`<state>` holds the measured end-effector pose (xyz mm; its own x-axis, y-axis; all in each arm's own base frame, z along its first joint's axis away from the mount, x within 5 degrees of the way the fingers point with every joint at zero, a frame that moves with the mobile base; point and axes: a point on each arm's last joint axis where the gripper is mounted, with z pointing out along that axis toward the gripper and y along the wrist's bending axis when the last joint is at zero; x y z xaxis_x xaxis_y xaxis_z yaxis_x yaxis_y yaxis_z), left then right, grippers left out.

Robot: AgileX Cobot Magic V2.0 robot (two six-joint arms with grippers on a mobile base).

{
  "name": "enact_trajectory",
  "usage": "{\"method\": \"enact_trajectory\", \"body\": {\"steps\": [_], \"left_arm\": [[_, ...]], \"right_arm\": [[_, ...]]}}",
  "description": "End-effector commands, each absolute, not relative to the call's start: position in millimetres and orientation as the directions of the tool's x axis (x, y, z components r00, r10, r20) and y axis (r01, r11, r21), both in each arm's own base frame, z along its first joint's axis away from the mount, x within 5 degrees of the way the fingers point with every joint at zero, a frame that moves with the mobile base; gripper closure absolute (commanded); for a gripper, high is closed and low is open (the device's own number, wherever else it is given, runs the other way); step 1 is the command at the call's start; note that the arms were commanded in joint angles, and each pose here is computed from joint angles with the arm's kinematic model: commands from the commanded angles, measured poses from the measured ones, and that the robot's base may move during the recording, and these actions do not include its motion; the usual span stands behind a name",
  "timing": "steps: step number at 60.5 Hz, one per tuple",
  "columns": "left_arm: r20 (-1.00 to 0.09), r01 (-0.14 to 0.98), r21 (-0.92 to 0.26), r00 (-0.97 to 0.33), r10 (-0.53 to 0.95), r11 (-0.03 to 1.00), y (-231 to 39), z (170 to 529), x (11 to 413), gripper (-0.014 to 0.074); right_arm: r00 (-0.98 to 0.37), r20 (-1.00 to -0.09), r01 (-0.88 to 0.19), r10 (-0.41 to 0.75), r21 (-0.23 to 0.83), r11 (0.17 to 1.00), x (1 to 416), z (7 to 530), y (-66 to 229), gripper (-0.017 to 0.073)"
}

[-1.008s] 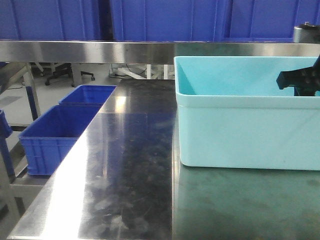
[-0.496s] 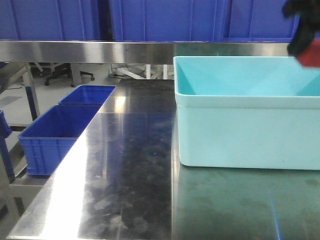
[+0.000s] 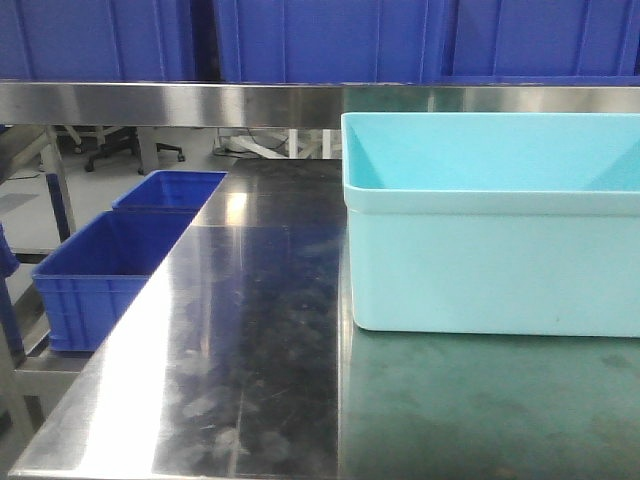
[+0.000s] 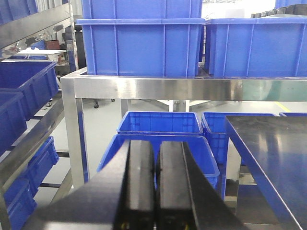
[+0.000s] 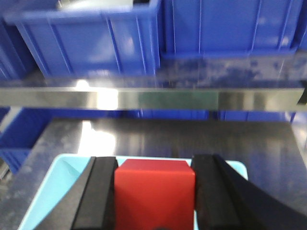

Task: Pick red cube and place on left shelf
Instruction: 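Raise the held red cube out of the bin with the right gripper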

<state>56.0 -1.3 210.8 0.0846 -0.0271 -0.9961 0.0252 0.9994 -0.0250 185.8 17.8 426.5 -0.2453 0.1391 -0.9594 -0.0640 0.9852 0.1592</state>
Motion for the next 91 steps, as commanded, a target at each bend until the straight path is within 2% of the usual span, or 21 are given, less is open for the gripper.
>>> {"method": "enact_trajectory", "body": {"steps": [1,15,30,53,66,91], "left_arm": [[-0.987,0.031,-0.025,0.159,-0.029,0.999,-1,211,55,0.0492],[-0.987,0.031,-0.025,0.159,-0.029,0.999,-1,211,55,0.0492],[-0.987,0.031,-0.025,0.159,-0.029,0.999,-1,211,55,0.0492],[-0.987,0.031,-0.025,0.159,-0.029,0.999,-1,211,55,0.0492],[-0.987,0.031,-0.025,0.159,-0.029,0.999,-1,211,55,0.0492],[-0.987,0.031,-0.025,0.159,-0.029,0.999,-1,211,55,0.0492]], "right_arm": [[-0.114,-0.979,-0.090,0.167,0.177,0.980,169,443,17,0.0502],[-0.174,-0.949,-0.119,0.263,0.285,0.951,152,421,21,0.0502],[-0.211,-0.967,-0.256,0.142,0.195,0.947,148,411,41,0.0502],[-0.242,-0.966,-0.418,0.090,0.188,0.889,142,409,68,0.0502],[-0.253,-0.967,-0.458,0.034,0.151,0.876,146,404,77,0.0502],[-0.250,-0.968,-0.461,0.035,0.151,0.874,146,404,77,0.0502]]}}
